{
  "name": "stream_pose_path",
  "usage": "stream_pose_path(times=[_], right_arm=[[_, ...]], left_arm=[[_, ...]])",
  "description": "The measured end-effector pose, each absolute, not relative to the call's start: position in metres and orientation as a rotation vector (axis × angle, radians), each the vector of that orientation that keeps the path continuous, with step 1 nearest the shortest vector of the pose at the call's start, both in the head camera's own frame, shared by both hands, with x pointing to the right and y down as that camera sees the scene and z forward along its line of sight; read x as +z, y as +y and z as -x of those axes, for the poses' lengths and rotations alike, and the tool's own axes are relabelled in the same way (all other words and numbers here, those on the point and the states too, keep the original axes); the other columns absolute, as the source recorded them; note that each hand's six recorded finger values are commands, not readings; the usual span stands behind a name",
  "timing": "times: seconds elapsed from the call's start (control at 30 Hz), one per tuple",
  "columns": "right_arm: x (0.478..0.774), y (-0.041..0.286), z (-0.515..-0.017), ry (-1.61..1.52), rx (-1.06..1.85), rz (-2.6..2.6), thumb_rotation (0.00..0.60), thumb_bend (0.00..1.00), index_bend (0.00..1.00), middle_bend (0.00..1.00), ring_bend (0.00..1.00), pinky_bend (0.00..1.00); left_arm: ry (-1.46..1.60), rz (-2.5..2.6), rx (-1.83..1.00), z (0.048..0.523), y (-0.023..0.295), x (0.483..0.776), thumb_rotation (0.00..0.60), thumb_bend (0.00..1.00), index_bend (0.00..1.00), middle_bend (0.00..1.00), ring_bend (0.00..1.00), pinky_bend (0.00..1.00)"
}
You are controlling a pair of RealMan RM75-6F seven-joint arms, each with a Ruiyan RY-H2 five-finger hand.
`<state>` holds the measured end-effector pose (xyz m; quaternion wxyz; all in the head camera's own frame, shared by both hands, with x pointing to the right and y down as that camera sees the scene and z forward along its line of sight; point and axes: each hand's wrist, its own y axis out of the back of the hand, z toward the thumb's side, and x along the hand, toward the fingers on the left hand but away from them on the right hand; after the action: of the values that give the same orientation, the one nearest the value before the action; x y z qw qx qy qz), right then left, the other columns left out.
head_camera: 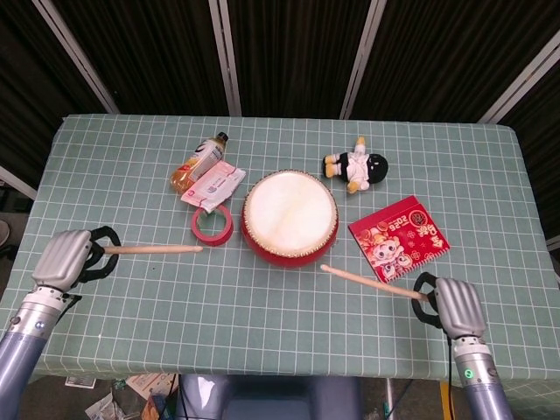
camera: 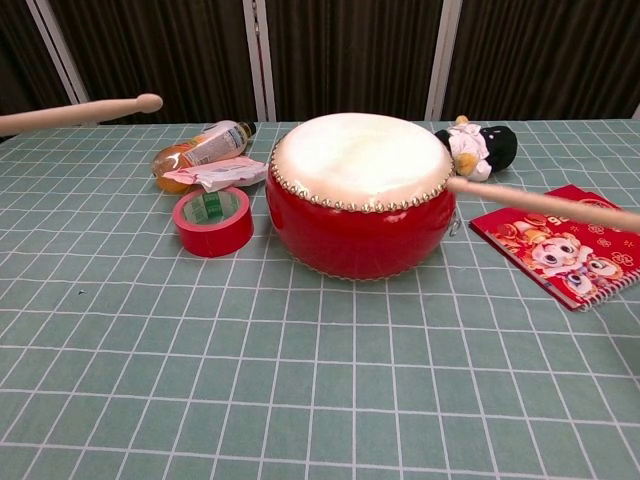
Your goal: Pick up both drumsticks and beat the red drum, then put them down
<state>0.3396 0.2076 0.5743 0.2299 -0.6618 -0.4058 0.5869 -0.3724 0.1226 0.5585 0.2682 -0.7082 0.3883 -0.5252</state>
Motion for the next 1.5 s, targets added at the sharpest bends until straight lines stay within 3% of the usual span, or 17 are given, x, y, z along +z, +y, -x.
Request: stream_pose_path(times=[0.27,0.9,1.27,1.5], right_arm=[[0.534,0.182,-0.352,-1.295,1.559,1.882,0.6,0.92,1.0,1.0,1.0,1.0],[0.544,0.178,-0.363,-1.28,1.605,1.912,0.6,0.92,1.0,1.0,1.0,1.0],[0.549,0.18,-0.363,-1.266,1.622,1.934,0.6,0.92,1.0,1.0,1.0,1.0],[0.551,0.18,-0.367,-1.277,1.63,1.93,0.6,0.92,1.0,1.0,1.0,1.0]], left_arm=[[0.968,1.889,-1.335,0.339,0.083,0.546,0.6,0.62,0.75,1.0,1.0,1.0],[0.939,1.82,-1.294,0.221,-0.012,0.563,0.6,0.63,0.75,1.0,1.0,1.0],[0.917,1.744,-1.372,0.177,-0.028,0.593,0.6,0.64,0.75,1.0,1.0,1.0],[0.649,1.556,-1.511,0.177,-0.017,0.633,0.6,0.64,0.76,1.0,1.0,1.0]])
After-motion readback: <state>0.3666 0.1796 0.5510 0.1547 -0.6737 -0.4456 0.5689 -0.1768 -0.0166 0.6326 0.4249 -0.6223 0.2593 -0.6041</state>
